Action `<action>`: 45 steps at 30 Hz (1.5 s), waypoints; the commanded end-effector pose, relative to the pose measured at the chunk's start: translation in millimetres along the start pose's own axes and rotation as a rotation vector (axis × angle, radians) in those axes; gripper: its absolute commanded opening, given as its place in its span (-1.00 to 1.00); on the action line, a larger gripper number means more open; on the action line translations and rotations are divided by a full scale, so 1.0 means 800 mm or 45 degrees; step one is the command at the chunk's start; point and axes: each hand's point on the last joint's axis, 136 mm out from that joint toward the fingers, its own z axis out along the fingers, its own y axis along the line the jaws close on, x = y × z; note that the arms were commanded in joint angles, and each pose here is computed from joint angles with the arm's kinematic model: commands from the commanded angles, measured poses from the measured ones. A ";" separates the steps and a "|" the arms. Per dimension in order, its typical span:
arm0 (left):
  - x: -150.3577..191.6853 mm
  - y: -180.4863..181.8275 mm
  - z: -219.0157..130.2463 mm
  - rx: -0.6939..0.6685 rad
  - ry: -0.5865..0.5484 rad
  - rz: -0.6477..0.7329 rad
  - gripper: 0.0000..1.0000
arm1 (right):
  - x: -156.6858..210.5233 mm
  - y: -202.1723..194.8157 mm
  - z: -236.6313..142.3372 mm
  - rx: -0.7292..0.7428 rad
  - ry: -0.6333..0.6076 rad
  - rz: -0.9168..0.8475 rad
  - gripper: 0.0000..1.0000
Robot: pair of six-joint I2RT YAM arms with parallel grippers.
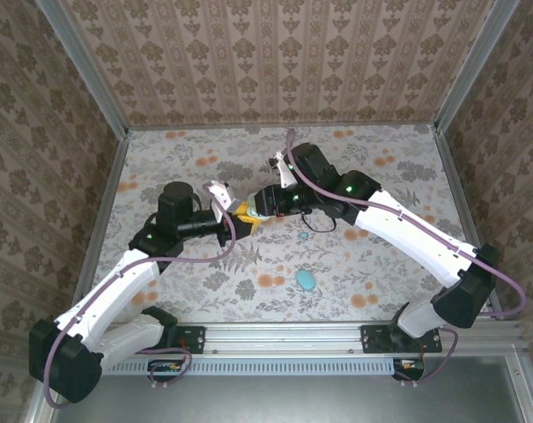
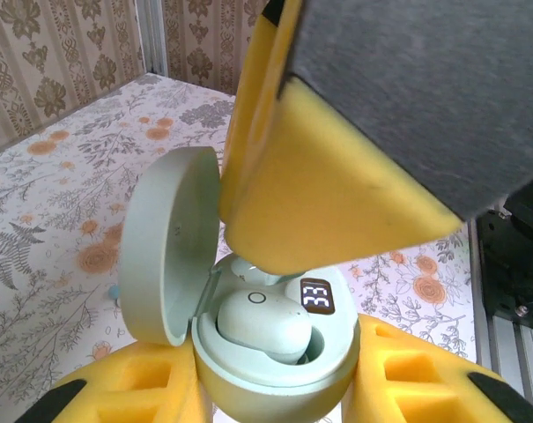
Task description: Insert the wireless bluetooth earbuds into the charging case
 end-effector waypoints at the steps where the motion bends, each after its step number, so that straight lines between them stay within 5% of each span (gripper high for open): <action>1: -0.008 -0.024 -0.002 0.109 -0.052 0.057 -1.00 | -0.028 -0.007 -0.003 -0.009 -0.110 0.045 -0.22; 13: -0.004 -0.004 -0.007 0.142 -0.092 -0.105 -1.00 | -0.017 0.001 -0.012 -0.088 -0.081 0.067 -0.20; 45: -0.008 0.012 -0.014 0.168 -0.134 -0.201 -1.00 | -0.022 0.025 -0.046 -0.175 -0.177 -0.072 0.00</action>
